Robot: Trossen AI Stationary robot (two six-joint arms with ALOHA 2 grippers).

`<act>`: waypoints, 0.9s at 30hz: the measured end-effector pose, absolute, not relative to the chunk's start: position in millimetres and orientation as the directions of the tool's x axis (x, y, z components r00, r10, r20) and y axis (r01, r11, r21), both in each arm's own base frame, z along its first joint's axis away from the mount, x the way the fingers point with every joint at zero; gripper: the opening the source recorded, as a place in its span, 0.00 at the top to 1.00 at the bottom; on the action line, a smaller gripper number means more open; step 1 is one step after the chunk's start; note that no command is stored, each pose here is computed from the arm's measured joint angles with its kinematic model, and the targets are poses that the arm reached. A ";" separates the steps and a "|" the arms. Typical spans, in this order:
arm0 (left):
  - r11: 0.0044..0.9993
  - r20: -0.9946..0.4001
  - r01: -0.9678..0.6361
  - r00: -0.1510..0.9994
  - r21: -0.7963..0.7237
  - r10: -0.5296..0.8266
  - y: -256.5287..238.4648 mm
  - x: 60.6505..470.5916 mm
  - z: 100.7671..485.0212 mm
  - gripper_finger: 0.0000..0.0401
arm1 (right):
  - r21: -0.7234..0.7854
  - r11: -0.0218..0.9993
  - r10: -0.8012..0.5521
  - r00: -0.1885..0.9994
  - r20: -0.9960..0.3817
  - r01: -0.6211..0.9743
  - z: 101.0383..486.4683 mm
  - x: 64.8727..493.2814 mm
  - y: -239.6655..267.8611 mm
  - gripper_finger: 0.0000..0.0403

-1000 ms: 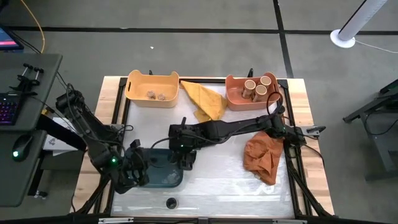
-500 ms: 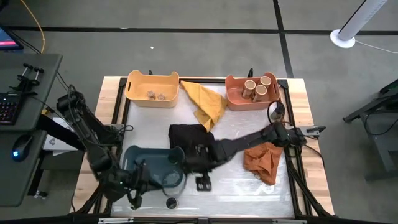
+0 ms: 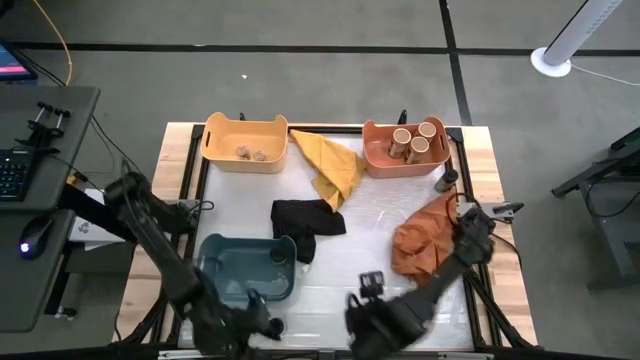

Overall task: Sort spices by type
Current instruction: Put the bottom black seasoning bottle into the blue bin

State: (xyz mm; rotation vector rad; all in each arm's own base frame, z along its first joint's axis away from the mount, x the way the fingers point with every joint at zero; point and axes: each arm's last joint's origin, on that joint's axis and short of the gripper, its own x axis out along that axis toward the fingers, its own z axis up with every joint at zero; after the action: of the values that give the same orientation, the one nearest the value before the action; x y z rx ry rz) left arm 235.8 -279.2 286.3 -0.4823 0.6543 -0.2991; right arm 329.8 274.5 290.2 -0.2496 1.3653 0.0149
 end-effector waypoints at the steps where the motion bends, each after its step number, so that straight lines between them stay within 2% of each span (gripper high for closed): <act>1: 0.856 -0.534 0.113 0.739 -0.504 -0.411 -287.7 242.1 285.2 0.47 | -0.187 0.971 -0.149 0.234 -0.961 -0.147 293.2 321.6 280.9 0.35; 4: 0.904 -0.657 0.086 0.659 -0.419 -0.367 -307.7 255.7 279.8 0.43 | -0.219 0.973 -0.190 0.295 -0.936 -0.068 299.8 302.7 291.2 0.35; 9: 0.972 -0.793 0.054 0.569 -0.229 -0.218 -317.6 264.0 278.2 0.41 | -0.160 0.981 -0.189 0.361 -0.913 0.108 316.1 278.4 300.5 0.35; 15: 0.991 -0.820 0.061 0.557 -0.121 -0.134 -318.1 265.2 269.8 0.41 | -0.062 0.957 -0.188 0.443 -0.877 0.282 323.0 255.2 317.6 0.35; 21: 0.998 -0.873 0.054 0.485 -0.031 -0.053 -310.2 260.8 261.6 0.41 | 0.006 0.917 -0.211 0.497 -0.842 0.400 323.0 244.5 326.5 0.35; 27: 0.999 -0.874 0.034 0.485 -0.020 -0.034 -302.2 269.3 261.7 0.33 | 0.030 0.890 -0.240 0.523 -0.818 0.455 323.7 250.6 322.4 0.35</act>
State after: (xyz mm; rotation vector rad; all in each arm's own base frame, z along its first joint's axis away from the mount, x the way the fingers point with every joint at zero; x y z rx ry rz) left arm 269.3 -302.2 261.7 -0.0001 1.0634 -0.0415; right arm 250.6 322.4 323.7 0.2535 0.9332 -0.4211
